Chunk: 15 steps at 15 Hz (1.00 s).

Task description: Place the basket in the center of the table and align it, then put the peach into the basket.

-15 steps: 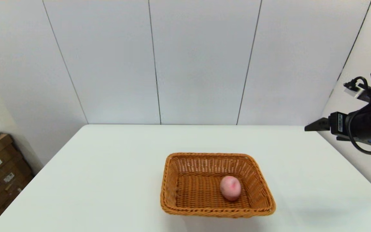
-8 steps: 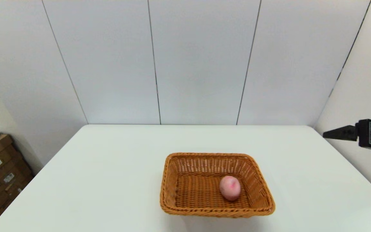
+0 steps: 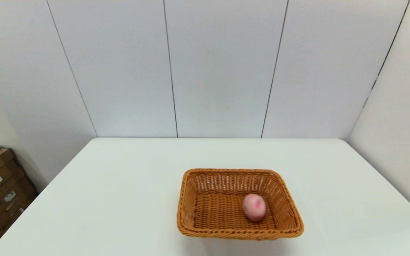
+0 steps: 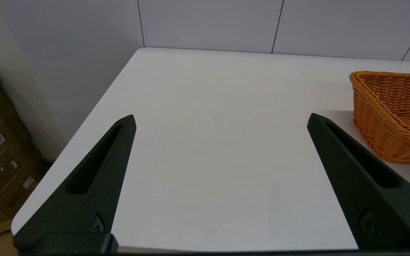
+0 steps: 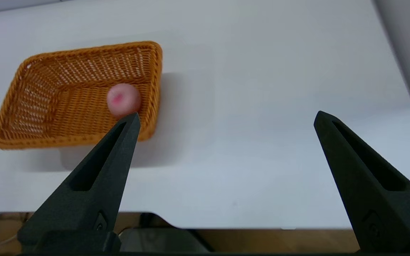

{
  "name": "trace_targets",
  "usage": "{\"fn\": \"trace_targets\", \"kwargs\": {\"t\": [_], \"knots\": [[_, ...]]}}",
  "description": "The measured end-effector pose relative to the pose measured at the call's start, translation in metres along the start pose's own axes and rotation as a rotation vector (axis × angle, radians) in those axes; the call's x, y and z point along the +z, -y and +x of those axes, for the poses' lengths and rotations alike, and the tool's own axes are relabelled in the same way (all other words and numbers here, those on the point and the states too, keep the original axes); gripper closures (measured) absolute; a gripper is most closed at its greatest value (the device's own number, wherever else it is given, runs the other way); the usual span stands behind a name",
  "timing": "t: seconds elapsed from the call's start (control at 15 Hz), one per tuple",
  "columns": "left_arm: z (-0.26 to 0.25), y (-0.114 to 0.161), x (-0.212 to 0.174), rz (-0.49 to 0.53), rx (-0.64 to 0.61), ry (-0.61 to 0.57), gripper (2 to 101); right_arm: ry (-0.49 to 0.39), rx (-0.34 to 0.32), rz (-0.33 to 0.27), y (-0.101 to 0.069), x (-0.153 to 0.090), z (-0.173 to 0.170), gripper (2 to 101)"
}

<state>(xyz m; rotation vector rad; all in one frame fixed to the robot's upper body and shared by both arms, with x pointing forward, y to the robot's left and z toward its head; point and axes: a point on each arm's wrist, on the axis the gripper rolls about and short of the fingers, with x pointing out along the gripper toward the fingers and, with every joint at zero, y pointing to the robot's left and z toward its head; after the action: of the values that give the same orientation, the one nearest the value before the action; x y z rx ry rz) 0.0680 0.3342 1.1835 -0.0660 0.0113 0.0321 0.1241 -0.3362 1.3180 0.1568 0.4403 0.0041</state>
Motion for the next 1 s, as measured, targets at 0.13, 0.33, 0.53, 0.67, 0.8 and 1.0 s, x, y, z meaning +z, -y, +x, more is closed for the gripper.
{"fn": "trace_targets", "kwargs": {"t": [0.13,0.33,0.53,0.67,0.8,1.0], "knots": [[0.000,0.000,0.000,-0.001,0.000,0.000,5.4,0.052,-0.044,0.006,0.004,-0.029,-0.016,5.2],[0.000,0.000,0.000,-0.001,0.000,0.000,5.4,0.140,-0.003,-0.027,0.008,-0.053,-0.029,5.2],[0.000,0.000,0.000,-0.001,0.000,0.000,5.4,0.209,-0.017,-0.093,0.011,-0.074,-0.033,5.2],[0.000,0.000,0.000,-0.001,0.000,0.000,5.4,0.228,-0.056,-0.140,0.015,-0.094,-0.028,5.2],[0.000,0.000,0.000,-0.001,0.000,0.000,5.4,0.271,-0.076,-0.157,0.018,-0.111,-0.023,5.2],[0.000,0.000,0.000,0.000,0.000,0.000,5.4,0.305,-0.090,-0.175,0.021,-0.128,-0.016,5.2]]}}
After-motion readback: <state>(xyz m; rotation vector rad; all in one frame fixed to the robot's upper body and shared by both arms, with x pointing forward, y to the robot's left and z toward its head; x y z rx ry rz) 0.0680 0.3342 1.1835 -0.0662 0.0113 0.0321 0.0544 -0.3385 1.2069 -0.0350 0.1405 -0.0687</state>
